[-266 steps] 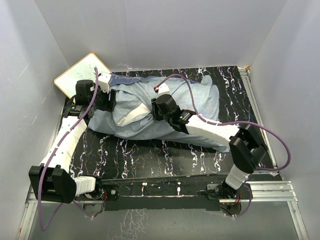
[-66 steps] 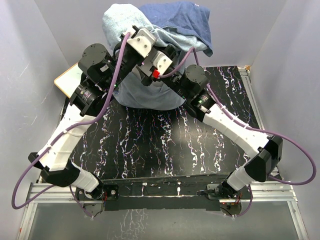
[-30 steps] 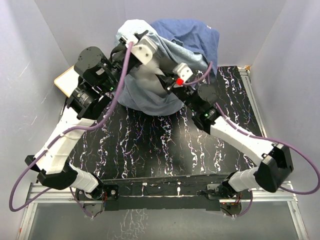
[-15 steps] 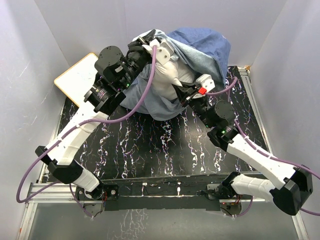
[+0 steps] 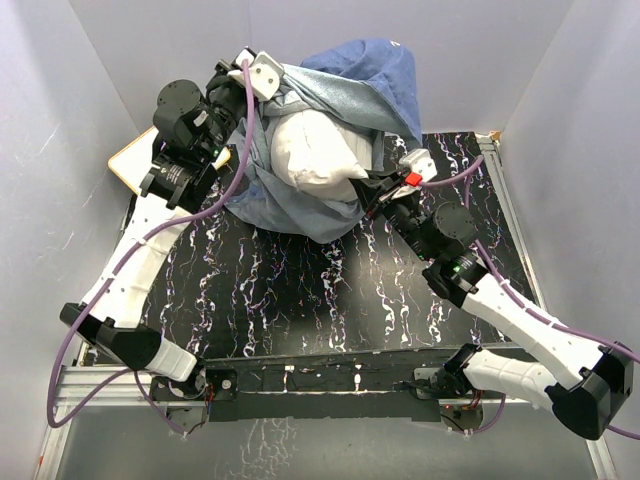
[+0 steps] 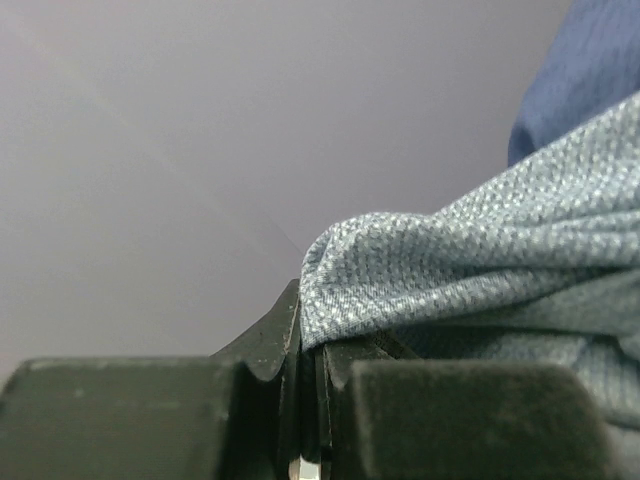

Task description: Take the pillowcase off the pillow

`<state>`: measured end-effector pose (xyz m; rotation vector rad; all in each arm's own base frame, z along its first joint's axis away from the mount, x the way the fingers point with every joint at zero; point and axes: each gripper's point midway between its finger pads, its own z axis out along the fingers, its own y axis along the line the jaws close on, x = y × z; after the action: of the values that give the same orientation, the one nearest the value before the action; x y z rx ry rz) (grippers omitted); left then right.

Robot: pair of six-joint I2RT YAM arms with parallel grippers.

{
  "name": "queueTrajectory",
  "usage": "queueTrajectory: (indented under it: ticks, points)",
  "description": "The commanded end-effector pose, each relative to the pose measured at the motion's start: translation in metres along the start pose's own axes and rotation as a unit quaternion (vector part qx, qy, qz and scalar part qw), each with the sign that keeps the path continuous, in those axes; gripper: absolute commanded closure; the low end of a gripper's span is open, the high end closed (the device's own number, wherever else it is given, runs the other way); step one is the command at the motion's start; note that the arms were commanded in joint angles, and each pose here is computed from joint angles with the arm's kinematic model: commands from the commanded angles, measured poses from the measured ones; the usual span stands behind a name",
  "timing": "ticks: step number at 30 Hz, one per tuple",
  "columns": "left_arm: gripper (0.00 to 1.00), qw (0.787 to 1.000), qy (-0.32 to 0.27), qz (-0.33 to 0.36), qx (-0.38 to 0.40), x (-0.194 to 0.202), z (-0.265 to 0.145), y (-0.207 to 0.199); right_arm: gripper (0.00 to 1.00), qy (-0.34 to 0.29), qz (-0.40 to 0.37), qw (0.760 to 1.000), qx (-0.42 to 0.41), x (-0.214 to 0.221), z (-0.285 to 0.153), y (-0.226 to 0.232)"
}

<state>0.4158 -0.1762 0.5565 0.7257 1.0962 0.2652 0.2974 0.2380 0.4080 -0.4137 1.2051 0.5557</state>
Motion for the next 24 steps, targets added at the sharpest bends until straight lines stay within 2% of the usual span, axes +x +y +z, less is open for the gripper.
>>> queueTrajectory:
  ticks: [1,4,9,10,11,12,13,16,17,20,24]
  points:
    - [1.0,0.994,-0.011,-0.049,-0.094,-0.001,-0.033,0.06,0.92,-0.02,0.016,1.0,0.015,-0.036,-0.01,-0.008]
    - [1.0,0.996,-0.006,-0.082,-0.039,0.018,-0.024,0.023,0.92,-0.036,0.031,0.998,-0.029,-0.06,-0.007,0.009]
    - [1.0,0.989,-0.025,-0.134,0.051,0.023,-0.018,-0.025,0.92,-0.068,0.1,0.986,-0.115,-0.11,0.003,0.035]
    - [0.97,0.987,-0.019,-0.141,0.078,0.027,-0.016,-0.038,0.92,-0.071,0.115,0.982,-0.129,-0.12,0.008,0.037]
    - [0.83,0.983,-0.011,-0.154,0.102,0.03,-0.014,-0.049,0.92,-0.071,0.132,0.979,-0.137,-0.126,0.014,0.035]
    - [0.63,0.979,-0.001,-0.17,0.116,0.035,-0.011,-0.058,0.92,-0.072,0.145,0.977,-0.14,-0.131,0.021,0.03]
    - [0.5,0.975,0.01,-0.18,0.127,0.04,-0.009,-0.066,0.92,-0.083,0.153,0.974,-0.142,-0.145,0.027,0.026]
    - [0.13,0.971,0.052,-0.196,0.128,0.061,-0.008,-0.074,0.92,-0.106,0.163,0.973,-0.125,-0.167,0.044,0.007]
    - [0.06,0.97,0.062,-0.198,0.127,0.068,-0.011,-0.073,0.92,-0.113,0.163,0.974,-0.109,-0.172,0.05,-0.002]
    - [0.03,0.969,0.063,-0.205,0.125,0.081,-0.028,-0.06,0.92,-0.128,0.154,0.979,-0.042,-0.181,0.061,-0.032]
    - [0.03,0.966,0.051,-0.207,0.144,0.08,-0.058,-0.044,0.92,-0.101,0.131,0.985,0.044,-0.165,0.073,-0.067]
